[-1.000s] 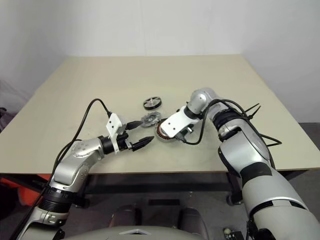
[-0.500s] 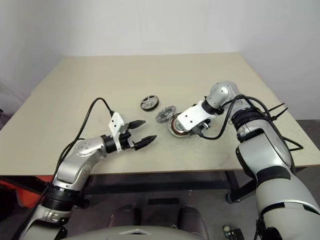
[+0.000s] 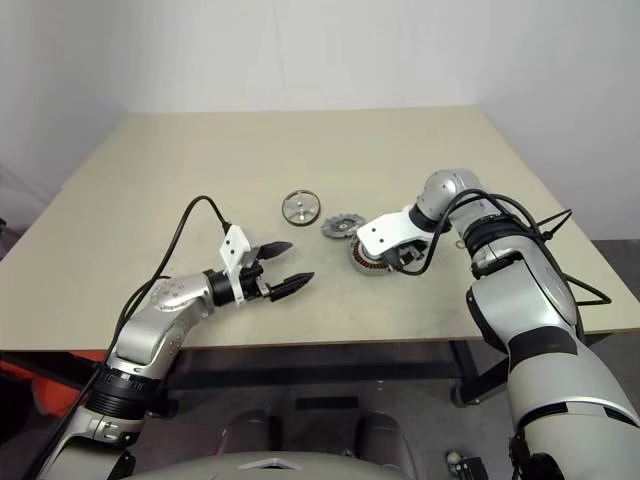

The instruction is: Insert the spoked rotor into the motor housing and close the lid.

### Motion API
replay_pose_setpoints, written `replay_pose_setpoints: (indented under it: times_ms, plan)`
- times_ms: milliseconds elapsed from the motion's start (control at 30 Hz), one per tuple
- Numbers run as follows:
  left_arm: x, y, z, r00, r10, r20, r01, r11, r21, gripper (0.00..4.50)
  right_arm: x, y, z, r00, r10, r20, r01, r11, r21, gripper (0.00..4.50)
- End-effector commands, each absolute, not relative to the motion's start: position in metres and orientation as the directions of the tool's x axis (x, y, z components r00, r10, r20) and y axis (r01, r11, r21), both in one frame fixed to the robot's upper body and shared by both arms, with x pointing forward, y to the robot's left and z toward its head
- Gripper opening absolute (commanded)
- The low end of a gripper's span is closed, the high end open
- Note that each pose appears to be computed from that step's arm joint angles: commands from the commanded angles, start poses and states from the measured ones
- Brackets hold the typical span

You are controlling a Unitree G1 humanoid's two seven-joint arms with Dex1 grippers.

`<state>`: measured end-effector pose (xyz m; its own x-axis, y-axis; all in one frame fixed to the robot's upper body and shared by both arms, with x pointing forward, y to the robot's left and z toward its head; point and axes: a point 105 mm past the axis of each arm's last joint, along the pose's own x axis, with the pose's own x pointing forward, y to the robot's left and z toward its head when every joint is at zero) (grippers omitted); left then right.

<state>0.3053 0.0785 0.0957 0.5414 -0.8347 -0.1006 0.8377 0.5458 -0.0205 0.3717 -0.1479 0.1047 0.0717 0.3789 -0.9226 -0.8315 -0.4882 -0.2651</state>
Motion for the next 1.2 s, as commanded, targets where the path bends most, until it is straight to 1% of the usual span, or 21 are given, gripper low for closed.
replay_pose_setpoints:
  times_ms: [33,233,267,367,467,533,600,633,700,733,800,933,1033,1100,1200]
  plan:
    - [0.307,0.079,0.109,0.541,-0.839,-0.062,0.841,0.541,0.022,4.50,0.379,-0.135,0.133,0.133,0.480,-0.867,-0.797,-0.469,-0.381,2.73]
    - [0.309,0.077,0.112,0.538,-0.841,-0.054,0.843,0.538,0.025,4.50,0.381,-0.138,0.152,0.175,0.579,-0.796,-0.807,-0.380,-0.453,2.73]
    - [0.311,0.077,0.114,0.537,-0.842,-0.048,0.843,0.537,0.028,4.50,0.384,-0.141,0.155,0.213,0.599,-0.772,-0.813,-0.329,-0.480,2.73]
    - [0.316,0.073,0.118,0.532,-0.846,-0.034,0.847,0.531,0.033,4.50,0.391,-0.159,0.160,0.345,0.645,-0.681,-0.833,-0.123,-0.539,2.73]
    - [0.317,0.071,0.119,0.519,-0.854,-0.031,0.855,0.518,0.035,4.50,0.387,-0.176,0.156,0.420,0.660,-0.622,-0.843,0.031,-0.537,2.73]
    - [0.319,0.070,0.121,0.513,-0.858,-0.024,0.858,0.512,0.033,4.50,0.381,-0.187,0.148,0.481,0.656,-0.581,-0.840,0.156,-0.520,2.73]
    - [0.321,0.069,0.123,0.508,-0.861,-0.017,0.861,0.508,0.031,4.50,0.378,-0.194,0.138,0.574,0.644,-0.505,-0.806,0.339,-0.485,2.73]
    - [0.322,0.068,0.123,0.506,-0.862,-0.015,0.862,0.506,0.032,4.50,0.378,-0.196,0.134,0.625,0.620,-0.475,-0.778,0.438,-0.452,2.73]
    - [0.324,0.066,0.125,0.501,-0.865,-0.004,0.865,0.501,0.029,4.50,0.382,-0.206,0.124,0.776,0.503,-0.379,-0.626,0.682,-0.377,2.73]
    - [0.326,0.065,0.127,0.500,-0.866,0.009,0.865,0.500,0.025,4.50,0.378,-0.211,0.117,0.814,0.449,-0.369,-0.568,0.749,-0.342,2.73]
    - [0.329,0.063,0.131,0.501,-0.865,0.037,0.865,0.502,0.016,4.50,0.372,-0.220,0.109,0.857,0.366,-0.363,-0.479,0.825,-0.300,2.73]
    - [0.335,0.058,0.136,0.499,-0.864,0.070,0.866,0.500,0.005,4.50,0.371,-0.240,0.112,0.922,0.199,-0.331,-0.300,0.910,-0.287,2.73]
    - [0.340,0.055,0.135,0.499,-0.864,0.073,0.866,0.500,0.005,4.50,0.375,-0.265,0.119,0.962,0.021,-0.271,-0.111,0.940,-0.322,2.73]
    - [0.340,0.054,0.135,0.498,-0.864,0.077,0.866,0.500,0.005,4.50,0.375,-0.272,0.123,0.970,-0.043,-0.241,-0.040,0.944,-0.328,2.73]
    - [0.340,0.053,0.134,0.497,-0.864,0.080,0.867,0.499,0.005,4.50,0.376,-0.274,0.123,0.969,-0.092,-0.228,0.012,0.944,-0.329,2.73]
